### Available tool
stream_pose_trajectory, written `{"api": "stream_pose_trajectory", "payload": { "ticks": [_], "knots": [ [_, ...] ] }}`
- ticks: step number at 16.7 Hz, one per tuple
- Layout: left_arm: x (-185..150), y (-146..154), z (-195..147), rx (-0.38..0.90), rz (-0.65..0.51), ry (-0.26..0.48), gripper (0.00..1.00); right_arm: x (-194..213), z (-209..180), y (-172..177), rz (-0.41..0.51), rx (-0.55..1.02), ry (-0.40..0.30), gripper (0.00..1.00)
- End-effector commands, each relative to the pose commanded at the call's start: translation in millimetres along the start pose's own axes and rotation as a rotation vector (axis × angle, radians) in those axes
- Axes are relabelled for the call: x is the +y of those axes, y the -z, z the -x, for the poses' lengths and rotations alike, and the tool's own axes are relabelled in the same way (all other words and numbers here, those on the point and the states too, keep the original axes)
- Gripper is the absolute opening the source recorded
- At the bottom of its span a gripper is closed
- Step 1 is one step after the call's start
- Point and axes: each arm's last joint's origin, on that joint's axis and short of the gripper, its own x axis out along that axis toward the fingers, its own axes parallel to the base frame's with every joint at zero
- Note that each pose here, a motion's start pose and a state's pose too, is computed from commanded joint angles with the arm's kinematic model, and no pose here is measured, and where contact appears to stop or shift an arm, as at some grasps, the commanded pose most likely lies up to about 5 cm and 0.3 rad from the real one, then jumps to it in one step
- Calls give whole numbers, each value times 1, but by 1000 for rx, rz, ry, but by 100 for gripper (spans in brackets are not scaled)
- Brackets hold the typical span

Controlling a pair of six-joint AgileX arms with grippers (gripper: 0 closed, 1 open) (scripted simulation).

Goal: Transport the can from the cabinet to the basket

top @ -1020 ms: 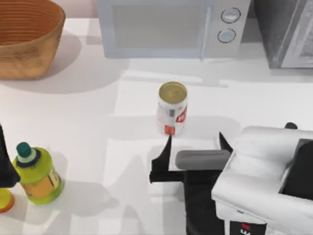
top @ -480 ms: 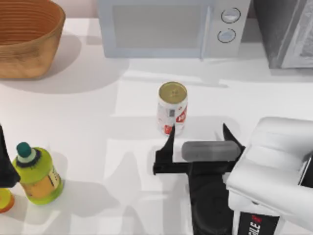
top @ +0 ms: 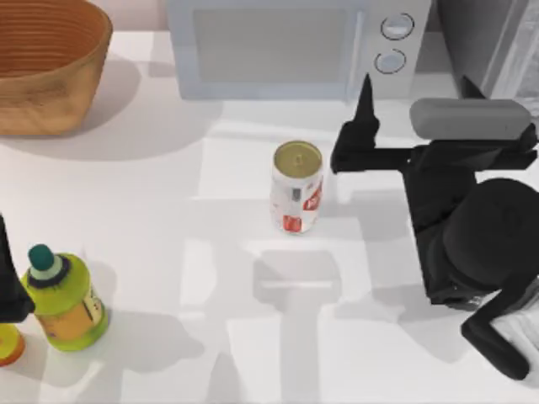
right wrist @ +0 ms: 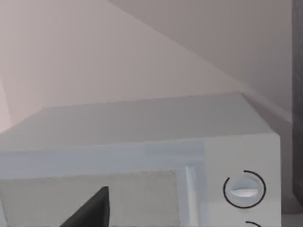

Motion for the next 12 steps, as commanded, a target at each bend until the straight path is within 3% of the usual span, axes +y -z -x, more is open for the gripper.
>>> {"api": "stream_pose_trajectory", "payload": {
  "ticks": [3, 6, 9, 12],
  "knots": [
    [0, 0, 0, 0, 0, 0, 100, -48, 5, -55, 14, -42, -5, 100],
    [0, 0, 0, 0, 0, 0, 100, -97, 34, -90, 42, -62, -5, 100],
    [0, 0, 0, 0, 0, 0, 100, -134, 74, -97, 76, -47, 4, 100],
    [0, 0, 0, 0, 0, 0, 100, -158, 109, -80, 101, 5, 21, 100]
  ]
}}
